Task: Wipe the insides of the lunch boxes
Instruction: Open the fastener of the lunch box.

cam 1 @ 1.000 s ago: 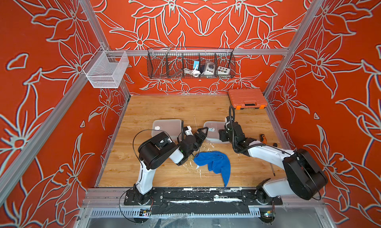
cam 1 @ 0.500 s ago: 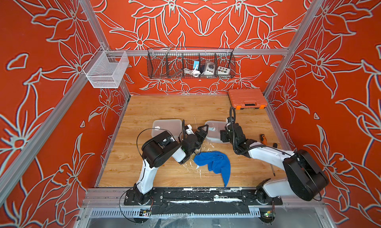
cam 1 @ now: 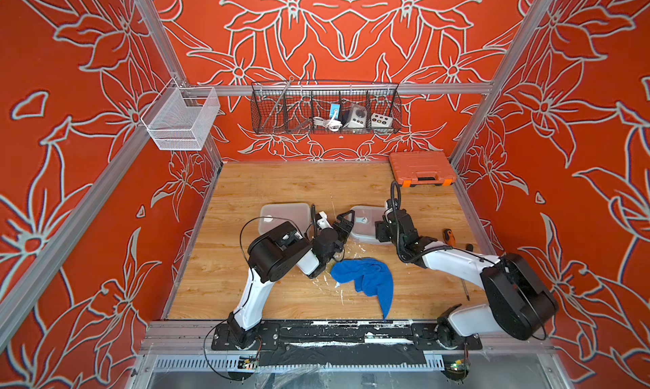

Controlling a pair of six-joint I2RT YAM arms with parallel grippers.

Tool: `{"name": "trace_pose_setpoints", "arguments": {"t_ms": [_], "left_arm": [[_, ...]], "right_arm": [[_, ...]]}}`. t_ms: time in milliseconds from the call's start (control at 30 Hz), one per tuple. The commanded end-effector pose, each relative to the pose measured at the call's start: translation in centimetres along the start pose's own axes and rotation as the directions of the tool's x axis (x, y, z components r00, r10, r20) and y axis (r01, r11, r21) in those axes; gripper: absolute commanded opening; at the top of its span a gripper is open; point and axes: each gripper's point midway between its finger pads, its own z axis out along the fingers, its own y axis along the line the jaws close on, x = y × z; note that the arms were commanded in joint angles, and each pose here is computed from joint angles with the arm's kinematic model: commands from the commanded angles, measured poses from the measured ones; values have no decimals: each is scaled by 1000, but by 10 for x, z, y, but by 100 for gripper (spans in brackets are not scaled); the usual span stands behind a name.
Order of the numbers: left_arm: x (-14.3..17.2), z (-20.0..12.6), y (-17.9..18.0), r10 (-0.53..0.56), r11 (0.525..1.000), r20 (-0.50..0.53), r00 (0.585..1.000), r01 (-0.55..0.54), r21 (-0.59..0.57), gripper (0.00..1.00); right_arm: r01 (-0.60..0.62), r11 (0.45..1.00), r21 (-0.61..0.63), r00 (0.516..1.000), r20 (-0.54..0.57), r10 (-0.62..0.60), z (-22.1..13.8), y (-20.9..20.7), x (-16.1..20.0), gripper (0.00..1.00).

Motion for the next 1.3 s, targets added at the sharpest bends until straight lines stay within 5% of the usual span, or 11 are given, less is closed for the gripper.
{"name": "trace_pose_setpoints", "arguments": {"t_ms": [0,333,633,967,1267], "left_arm": [[9,6,-16,-59,995,-38,998,61,80,87],[14,6,-26,-48,994,-63,997,53,91,68],[10,-1,-12,17,999,-38,999,-19,-45,41],[4,-2,-29,109,992,-10,994,-109,-66,34],[-4,-10,-7,163,970,5,987,-159,-184,32]], "right_arm": [[66,998,25,979,-193,-60,4,-10,57,67],[91,995,34,970,-229,-81,3,-13,65,65],[106,992,62,964,-249,-88,1,-18,65,60],[136,989,61,957,-266,-115,3,-14,68,55],[164,983,81,949,-286,-135,5,-13,70,51]]}}
